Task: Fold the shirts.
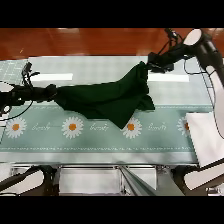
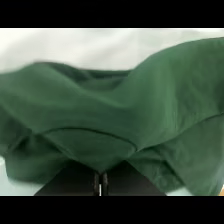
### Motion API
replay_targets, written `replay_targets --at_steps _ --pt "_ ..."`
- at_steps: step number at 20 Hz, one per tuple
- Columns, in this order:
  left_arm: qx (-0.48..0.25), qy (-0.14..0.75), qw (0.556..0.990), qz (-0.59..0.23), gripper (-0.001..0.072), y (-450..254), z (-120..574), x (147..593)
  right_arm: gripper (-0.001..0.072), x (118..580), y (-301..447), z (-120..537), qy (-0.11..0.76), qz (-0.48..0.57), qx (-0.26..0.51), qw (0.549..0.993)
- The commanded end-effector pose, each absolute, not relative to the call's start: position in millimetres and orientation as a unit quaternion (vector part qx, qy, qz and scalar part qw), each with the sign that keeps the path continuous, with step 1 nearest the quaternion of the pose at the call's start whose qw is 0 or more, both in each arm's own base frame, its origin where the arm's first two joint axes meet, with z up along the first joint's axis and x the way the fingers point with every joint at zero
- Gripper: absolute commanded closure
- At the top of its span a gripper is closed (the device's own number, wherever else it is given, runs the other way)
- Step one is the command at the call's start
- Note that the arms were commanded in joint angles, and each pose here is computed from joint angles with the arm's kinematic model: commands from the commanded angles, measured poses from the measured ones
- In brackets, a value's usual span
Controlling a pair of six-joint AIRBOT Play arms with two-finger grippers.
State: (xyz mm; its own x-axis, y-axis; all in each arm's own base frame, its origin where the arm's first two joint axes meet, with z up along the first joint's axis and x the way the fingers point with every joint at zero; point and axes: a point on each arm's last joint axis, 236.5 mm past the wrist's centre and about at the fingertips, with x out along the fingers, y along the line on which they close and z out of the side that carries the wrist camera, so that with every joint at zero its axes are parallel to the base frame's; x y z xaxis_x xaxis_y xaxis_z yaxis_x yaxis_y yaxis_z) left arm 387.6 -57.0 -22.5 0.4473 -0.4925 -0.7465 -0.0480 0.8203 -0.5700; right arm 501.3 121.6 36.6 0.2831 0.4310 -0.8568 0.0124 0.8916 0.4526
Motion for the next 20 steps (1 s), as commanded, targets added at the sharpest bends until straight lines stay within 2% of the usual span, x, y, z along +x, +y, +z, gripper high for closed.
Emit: replay_targets --at_steps 1,3,6,10,12,15,20 --pt "-0.275 0.538 0.783 -0.146 0.0687 -58.9 -36.4 375.3 0.0303 459.4 65.1 47.1 0.636 0.106 0.157 0.748" --pt "-0.279 0.542 0.779 -0.148 0.0687 -58.3 -36.3 372.5 0.0303 432.3 26.5 56.1 0.632 0.049 0.131 0.762" --pt "-0.279 0.542 0.779 -0.148 0.0687 -58.5 -36.3 372.6 0.0303 373.3 41.1 26.8 0.628 0.052 0.173 0.757" --pt "-0.279 0.542 0.779 -0.148 0.0687 -58.5 -36.3 372.7 0.0304 288.6 132.9 -35.5 0.638 0.129 0.305 0.695" --pt "-0.279 0.542 0.779 -0.148 0.0687 -58.7 -36.3 372.5 0.0304 260.1 163.6 -62.1 0.660 0.141 0.316 0.667" --pt "-0.279 0.543 0.778 -0.150 0.0687 -59.8 -36.2 371.6 0.0304 248.6 196.1 -80.6 0.676 0.157 0.303 0.653" --pt "-0.279 0.544 0.777 -0.151 0.0687 -60.2 -36.2 371.2 0.0305 256.0 232.9 -94.3 0.671 0.175 0.352 0.629"
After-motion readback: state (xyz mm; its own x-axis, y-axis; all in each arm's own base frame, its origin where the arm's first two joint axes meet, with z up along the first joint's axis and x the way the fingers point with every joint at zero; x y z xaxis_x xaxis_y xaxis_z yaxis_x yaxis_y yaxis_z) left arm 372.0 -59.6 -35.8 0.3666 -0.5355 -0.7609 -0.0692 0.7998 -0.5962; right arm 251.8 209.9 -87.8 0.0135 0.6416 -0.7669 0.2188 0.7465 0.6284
